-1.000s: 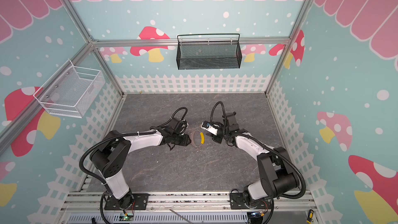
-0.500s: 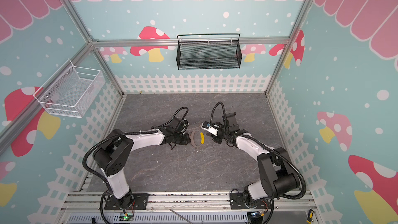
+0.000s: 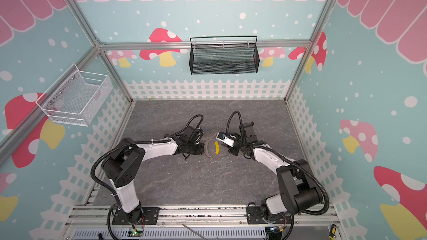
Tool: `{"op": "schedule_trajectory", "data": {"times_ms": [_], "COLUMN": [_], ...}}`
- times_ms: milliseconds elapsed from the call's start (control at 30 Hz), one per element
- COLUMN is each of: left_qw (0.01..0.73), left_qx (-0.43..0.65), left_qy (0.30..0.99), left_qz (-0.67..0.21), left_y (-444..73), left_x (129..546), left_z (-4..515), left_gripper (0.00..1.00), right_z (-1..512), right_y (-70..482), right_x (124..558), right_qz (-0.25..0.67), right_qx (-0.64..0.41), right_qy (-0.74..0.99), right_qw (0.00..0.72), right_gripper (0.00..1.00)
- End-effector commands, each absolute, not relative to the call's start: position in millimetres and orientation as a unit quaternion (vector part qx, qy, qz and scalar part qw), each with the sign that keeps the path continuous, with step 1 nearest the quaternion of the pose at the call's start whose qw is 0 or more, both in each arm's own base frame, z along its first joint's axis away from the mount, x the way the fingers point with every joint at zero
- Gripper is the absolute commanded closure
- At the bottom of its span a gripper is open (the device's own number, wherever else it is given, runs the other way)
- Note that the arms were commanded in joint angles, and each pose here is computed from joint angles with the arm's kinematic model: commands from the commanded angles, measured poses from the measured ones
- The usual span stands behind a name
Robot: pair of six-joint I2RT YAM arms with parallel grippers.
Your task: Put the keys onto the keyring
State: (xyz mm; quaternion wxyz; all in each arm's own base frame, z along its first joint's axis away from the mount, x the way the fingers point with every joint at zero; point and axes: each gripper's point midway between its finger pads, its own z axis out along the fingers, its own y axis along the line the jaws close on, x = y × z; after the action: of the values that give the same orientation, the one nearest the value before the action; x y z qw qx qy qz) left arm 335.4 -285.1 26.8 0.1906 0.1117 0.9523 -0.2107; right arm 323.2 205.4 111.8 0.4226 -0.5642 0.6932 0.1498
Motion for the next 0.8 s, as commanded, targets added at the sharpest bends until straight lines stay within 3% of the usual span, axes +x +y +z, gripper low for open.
{"op": "schedule_trajectory", "data": {"times_ms": [0,767], "left_qw": [0.203,0.341], "left_qx": [0.123,0.421], "left_qy": [0.949,0.785], "left_qz": [-0.208,-0.300], "left_y": [-290.7,-316.1], "left_x": [341.1,283.6], "left_z": [34.4,184.2], "left_gripper": [0.98,1.00], "right_z": [119.2,179.6], "right_y": [210.3,246.4], "right_x": [317.6,277.2], "right_qz": [0.159,0.304], "right_qx": [-0.569,-0.592], "right_qy": [0.678,0.556], "right_qw": [0.436,0.497], "right_gripper": [0.81,0.81]}}
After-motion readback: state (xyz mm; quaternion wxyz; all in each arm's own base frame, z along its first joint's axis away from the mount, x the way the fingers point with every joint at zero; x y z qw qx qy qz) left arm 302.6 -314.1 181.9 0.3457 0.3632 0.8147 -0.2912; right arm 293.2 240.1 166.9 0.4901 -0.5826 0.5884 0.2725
